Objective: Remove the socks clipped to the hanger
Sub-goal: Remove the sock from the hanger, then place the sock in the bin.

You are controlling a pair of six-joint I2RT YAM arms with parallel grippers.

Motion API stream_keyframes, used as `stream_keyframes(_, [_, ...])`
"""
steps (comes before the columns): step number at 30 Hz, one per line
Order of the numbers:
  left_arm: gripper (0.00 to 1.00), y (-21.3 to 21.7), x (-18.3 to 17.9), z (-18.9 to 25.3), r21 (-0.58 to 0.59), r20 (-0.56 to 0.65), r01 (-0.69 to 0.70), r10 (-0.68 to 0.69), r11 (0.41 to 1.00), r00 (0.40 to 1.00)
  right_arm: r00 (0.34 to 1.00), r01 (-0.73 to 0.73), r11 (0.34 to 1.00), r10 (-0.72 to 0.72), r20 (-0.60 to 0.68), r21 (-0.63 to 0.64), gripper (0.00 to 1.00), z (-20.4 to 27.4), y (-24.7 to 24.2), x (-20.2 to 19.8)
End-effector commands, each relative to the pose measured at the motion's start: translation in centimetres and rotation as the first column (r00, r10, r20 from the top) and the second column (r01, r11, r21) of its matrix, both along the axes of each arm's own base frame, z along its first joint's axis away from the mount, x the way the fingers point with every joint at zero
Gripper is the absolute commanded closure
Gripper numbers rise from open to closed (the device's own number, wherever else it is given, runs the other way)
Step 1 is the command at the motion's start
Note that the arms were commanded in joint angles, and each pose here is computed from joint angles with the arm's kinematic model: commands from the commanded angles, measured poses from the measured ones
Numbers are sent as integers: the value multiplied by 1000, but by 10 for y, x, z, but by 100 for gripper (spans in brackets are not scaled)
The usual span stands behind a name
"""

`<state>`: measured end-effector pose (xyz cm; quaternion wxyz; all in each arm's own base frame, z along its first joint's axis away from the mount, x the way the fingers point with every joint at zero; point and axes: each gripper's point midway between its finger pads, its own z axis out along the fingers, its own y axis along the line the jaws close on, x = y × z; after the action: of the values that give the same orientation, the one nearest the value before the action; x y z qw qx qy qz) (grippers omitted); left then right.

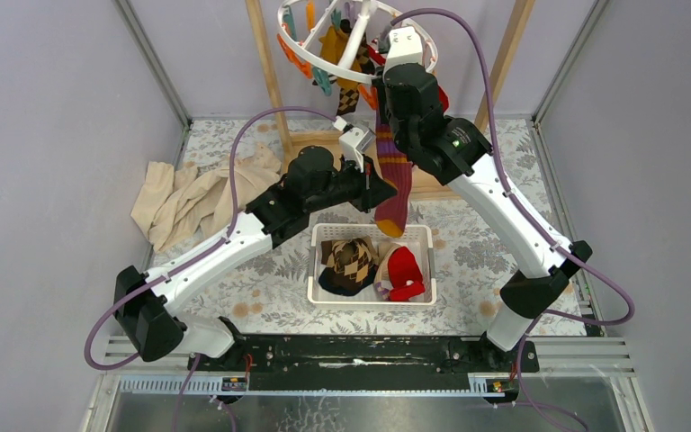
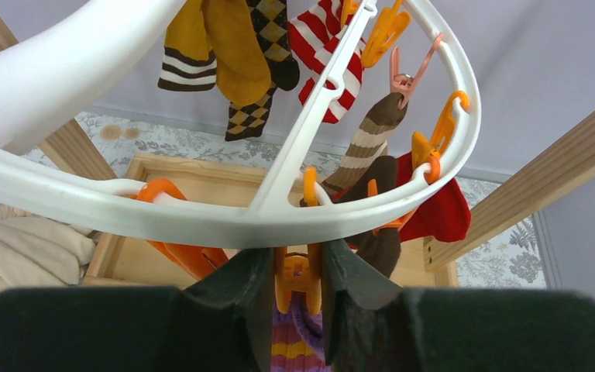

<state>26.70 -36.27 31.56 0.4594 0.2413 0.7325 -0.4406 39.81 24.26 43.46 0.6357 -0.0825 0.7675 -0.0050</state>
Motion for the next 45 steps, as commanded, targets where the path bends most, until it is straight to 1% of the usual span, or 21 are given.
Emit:
stream_keyframes(1, [100,1,-8,12,-23,42,21,-20,999,999,996,13,997,-19,90,70,81,37,-5,-4])
stream_keyframes(5, [100,2,-9,12,-23,42,21,-20,1000,999,996,6,998,-12,88,68,88,36,-5,-6])
stream_keyframes(7, [100,3,-9,12,-23,42,19,-18,1000,999,996,6,998,-12,88,70,88,35,-5,-6])
stream_keyframes(8, [100,3,-9,12,-24,42,18,-17,1000,999,996,5,997,-11,87,71,86,35,-5,-6])
stream_keyframes(9, [100,3,-10,12,-24,41,19,-18,1000,999,996,2,997,-8,86,73,82,34,-5,-7])
stream_keyframes(10, [100,4,-10,13,-26,41,19,-18,999,999,996,-1,997,-5,85,74,75,34,-5,-7])
stream_keyframes(11, [100,4,-11,15,-29,40,22,-21,999,999,997,-5,997,-1,82,75,64,33,-4,-7])
stream_keyframes(12, [100,4,-13,16,-32,38,25,-24,999,999,997,-9,997,2,81,78,48,33,-4,-8])
stream_keyframes(13, [100,4,-14,18,-36,37,28,-27,999,999,997,-13,997,7,78,78,41,32,-3,-9])
stream_keyframes(16, [100,5,-20,25,-51,27,44,-43,998,999,998,-16,997,11,64,74,30,26,-6,-13])
stream_keyframes(21, [100,6,-32,28,-64,-16,82,-83,995,996,999,-16,990,11,38,141,18,15,-18,-31])
stream_keyframes(25, [100,9,-44,22,-69,-61,104,-108,992,992,1000,-14,986,14,0,168,14,0,-32,-49])
stream_keyframes(29, [100,13,-53,7,-59,-106,103,-109,993,988,999,-6,984,12,-31,181,12,-14,-48,-69])
stream_keyframes(35, [100,16,-67,-26,-30,-188,105,-109,994,976,997,5,979,10,-72,205,12,-33,-69,-94])
stream_keyframes(41, [99,19,-78,-67,23,-269,85,-76,996,960,991,5,979,23,-135,203,12,-68,-76,-108])
stream_keyframes(42, [97,20,-78,-77,40,-285,77,-62,996,956,989,-1,979,32,-146,205,12,-74,-75,-110])
stream_keyframes(43, [92,22,-79,-86,56,-298,68,-48,996,953,987,-7,978,41,-158,206,12,-79,-74,-112])
stream_keyframes(45, [78,27,-78,-106,94,-316,41,-9,995,949,981,-19,977,60,-185,213,12,-91,-71,-116])
